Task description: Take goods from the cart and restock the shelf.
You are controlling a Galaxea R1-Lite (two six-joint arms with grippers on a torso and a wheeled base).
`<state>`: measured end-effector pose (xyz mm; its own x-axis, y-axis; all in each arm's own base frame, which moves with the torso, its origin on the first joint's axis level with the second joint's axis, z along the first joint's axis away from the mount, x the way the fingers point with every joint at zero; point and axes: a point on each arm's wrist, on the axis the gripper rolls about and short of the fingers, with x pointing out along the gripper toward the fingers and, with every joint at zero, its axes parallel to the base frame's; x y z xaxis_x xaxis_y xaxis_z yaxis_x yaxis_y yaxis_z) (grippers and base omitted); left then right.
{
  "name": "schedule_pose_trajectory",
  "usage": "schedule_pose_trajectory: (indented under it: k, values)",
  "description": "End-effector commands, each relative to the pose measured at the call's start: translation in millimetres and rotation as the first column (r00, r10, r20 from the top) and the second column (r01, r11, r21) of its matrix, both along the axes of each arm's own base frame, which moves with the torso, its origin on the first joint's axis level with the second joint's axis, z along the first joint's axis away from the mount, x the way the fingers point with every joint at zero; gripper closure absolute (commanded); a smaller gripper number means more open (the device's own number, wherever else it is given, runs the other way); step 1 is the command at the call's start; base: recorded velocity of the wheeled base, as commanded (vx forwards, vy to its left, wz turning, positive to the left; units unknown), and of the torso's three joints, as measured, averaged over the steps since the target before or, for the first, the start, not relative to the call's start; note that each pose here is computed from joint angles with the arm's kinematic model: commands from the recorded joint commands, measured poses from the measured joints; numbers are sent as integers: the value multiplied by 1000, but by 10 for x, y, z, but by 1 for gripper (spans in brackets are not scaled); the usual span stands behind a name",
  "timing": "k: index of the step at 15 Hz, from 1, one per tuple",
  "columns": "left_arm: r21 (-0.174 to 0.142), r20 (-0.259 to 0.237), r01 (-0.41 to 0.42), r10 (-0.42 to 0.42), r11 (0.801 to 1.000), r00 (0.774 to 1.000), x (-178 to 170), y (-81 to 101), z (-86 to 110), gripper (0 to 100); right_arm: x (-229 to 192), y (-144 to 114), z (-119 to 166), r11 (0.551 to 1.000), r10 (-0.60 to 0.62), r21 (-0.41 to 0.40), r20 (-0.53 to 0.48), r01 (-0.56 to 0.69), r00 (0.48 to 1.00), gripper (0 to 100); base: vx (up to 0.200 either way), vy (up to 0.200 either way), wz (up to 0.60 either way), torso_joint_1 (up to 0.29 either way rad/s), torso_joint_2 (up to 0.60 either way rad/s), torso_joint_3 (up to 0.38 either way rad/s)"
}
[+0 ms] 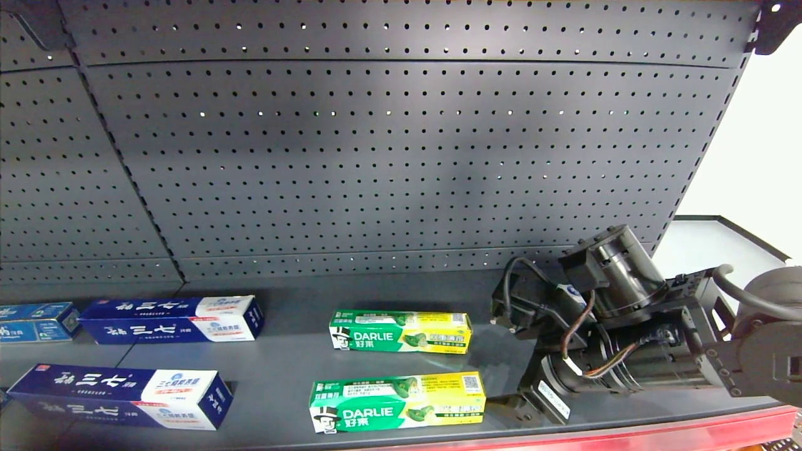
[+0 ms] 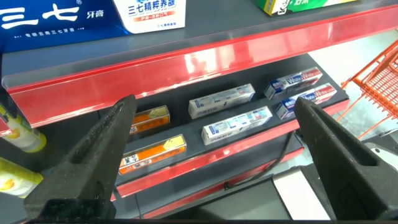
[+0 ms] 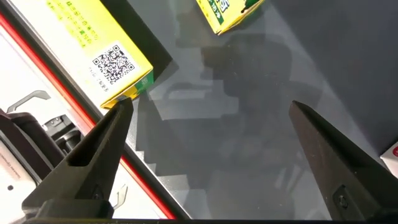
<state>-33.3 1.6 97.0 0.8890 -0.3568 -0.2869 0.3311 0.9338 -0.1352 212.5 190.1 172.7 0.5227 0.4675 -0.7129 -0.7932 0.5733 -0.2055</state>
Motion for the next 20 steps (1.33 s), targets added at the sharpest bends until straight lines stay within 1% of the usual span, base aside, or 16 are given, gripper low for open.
schedule_pose_trajectory:
  k: [1, 4, 7, 9, 11, 12, 13, 14, 16, 18, 19, 20]
  values:
    - [0, -1, 0, 0, 1000, 1000, 1, 0, 0, 0, 5, 6, -5, 1000, 0, -1, -1, 0, 1000, 0, 0, 0, 0, 0, 0, 0]
    - [0, -1, 0, 0, 1000, 1000, 1, 0, 0, 0, 9, 10, -8, 1000, 2, 3, 2, -2, 1000, 0, 0, 0, 0, 0, 0, 0]
    - [0, -1, 0, 0, 1000, 1000, 1, 0, 0, 0, -5, -38, 29, 1000, -9, 13, 14, 9, 1000, 0, 0, 0, 0, 0, 0, 0]
    - [1, 0, 2, -2, 1000, 1000, 1, 0, 0, 0, -30, -111, 164, 999, -26, 45, 51, 24, 998, 0, 0, 0, 0, 0, 0, 0]
    - [0, -1, 0, 0, 1000, 1000, 1, 0, 0, 0, -87, -257, 350, 994, -67, 90, 103, 57, 992, 0, 0, 0, 0, 0, 0, 0]
    - [0, -1, 0, 0, 1000, 1000, 1, 0, 0, 0, -108, -295, 393, 992, -80, 103, 113, 68, 990, 0, 0, 0, 0, 0, 0, 0]
    - [0, -2, 0, 0, 1000, 1000, 1, 0, -1, 0, -174, -371, 484, 986, -124, 132, 135, 106, 983, 0, 0, 0, 0, 0, 0, 0]
    - [-2, -1, -1, 1, 1000, 1000, 1, 0, 0, 0, -201, -409, 518, 978, -176, 141, 150, 155, 973, 0, 0, 0, 0, 0, 0, 0]
    - [-12, -6, -4, 4, 1000, 1000, 1, 0, 0, 0, -235, -440, 546, 967, -222, 160, 151, 198, 963, 0, 0, 0, 0, 0, 0, 0]
    - [-12, -1, -9, 9, 1000, 1000, -3, 1, -1, 0, -311, -505, 592, 952, -277, 182, 166, 246, 947, 0, 0, 0, 0, 0, 0, 0]
    - [-11, 2, -13, 13, 1000, 1000, -6, 3, -2, 0, -344, -538, 621, 943, -300, 202, 167, 265, 939, 0, 0, 0, 0, 0, 0, 0]
    - [-10, 1, -15, 15, 1000, 1000, -5, 3, -6, 0, -405, -604, 680, 920, -346, 251, 157, 301, 925, 0, 0, 0, 0, 0, 0, 0]
